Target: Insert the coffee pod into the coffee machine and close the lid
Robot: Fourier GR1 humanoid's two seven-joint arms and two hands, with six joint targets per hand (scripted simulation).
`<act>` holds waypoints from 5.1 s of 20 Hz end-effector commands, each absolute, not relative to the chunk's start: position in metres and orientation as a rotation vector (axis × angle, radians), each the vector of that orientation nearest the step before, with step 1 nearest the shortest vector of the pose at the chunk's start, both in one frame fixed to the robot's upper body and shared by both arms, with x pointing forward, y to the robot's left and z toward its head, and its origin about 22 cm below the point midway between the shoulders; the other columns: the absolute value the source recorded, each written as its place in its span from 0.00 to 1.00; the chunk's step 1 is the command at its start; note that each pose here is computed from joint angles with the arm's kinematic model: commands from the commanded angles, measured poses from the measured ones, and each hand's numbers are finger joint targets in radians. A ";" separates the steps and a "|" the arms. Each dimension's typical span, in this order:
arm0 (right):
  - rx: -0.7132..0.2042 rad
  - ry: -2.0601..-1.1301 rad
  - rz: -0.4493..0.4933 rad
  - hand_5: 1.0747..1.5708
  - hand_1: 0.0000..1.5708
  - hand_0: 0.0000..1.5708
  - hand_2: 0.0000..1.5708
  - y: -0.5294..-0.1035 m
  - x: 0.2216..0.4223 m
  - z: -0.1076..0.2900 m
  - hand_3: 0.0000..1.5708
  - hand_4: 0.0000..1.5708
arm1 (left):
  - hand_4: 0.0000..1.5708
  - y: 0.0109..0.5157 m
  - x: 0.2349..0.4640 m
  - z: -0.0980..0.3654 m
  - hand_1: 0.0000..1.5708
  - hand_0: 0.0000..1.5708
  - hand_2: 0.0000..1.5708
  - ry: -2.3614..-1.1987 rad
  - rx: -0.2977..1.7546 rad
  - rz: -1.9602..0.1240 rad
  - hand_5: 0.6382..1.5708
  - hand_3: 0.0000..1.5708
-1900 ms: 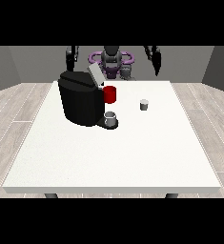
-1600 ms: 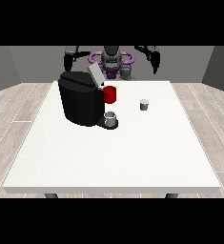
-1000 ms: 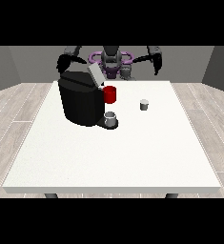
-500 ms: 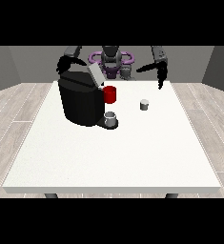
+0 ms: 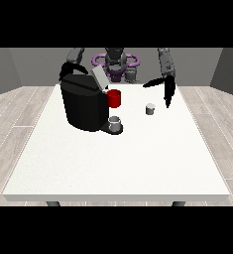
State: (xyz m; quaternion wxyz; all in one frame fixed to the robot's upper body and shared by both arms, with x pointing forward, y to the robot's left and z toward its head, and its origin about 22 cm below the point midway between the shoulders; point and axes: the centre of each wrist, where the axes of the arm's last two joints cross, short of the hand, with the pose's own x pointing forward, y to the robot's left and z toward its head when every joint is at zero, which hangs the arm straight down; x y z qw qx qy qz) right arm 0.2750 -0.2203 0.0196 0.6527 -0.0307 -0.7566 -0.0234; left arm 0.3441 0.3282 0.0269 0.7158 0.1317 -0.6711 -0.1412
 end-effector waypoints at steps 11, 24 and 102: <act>-0.115 -1.655 -0.019 1.00 0.00 0.00 0.00 -0.203 0.291 0.015 0.00 0.26 | 0.00 0.319 0.371 0.016 0.14 0.14 0.34 -1.362 0.404 -0.458 1.00 0.14; -0.134 -1.642 -0.055 1.00 0.00 0.00 0.00 -0.223 0.299 0.012 0.00 0.33 | 0.00 0.327 0.370 0.006 0.35 0.35 0.44 -1.275 0.565 -0.713 1.00 0.29; -0.037 -1.717 -0.029 1.00 0.00 0.00 0.00 -0.215 0.319 0.042 0.00 0.32 | 0.33 0.252 0.463 0.229 0.80 0.80 0.83 -1.665 0.717 -0.855 1.00 0.77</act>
